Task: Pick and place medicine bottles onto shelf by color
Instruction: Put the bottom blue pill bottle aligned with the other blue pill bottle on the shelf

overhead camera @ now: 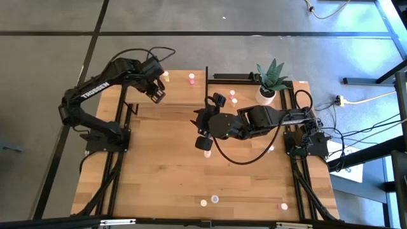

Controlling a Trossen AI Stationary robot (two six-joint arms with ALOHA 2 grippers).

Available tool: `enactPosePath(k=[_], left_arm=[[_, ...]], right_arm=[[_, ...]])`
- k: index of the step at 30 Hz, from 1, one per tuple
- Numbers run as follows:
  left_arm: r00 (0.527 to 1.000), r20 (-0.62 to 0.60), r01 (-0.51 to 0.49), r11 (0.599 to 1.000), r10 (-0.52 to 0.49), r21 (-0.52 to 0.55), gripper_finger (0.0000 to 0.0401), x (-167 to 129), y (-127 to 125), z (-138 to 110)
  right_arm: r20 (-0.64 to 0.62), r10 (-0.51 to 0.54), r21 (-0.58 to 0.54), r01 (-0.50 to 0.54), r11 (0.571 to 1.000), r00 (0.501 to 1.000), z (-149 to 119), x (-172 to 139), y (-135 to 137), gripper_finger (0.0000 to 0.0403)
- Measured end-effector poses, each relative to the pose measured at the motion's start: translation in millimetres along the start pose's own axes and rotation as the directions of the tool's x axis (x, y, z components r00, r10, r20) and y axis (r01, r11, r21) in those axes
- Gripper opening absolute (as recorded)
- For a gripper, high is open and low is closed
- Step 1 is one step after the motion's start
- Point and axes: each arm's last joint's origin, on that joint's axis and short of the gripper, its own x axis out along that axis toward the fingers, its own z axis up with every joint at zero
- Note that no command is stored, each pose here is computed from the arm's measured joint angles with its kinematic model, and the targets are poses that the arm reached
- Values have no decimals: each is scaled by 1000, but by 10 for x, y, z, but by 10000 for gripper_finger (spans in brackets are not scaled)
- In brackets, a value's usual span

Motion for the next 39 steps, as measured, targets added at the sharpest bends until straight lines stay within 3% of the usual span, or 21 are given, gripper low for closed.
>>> enactPosePath(k=[15,26,39], left_arm=[[999,-21,-42,998,41,-38,105,432,85,17],[995,-6,-101,991,101,-89,105,485,205,53],[999,8,-53,992,54,-115,105,513,297,101]], right_arm=[[-1,-8,8,8,1000,1000,2,14,-21,154],[-2,-9,8,9,1000,1000,2,17,-26,154],[-2,-8,8,8,1000,1000,2,17,-26,154]])
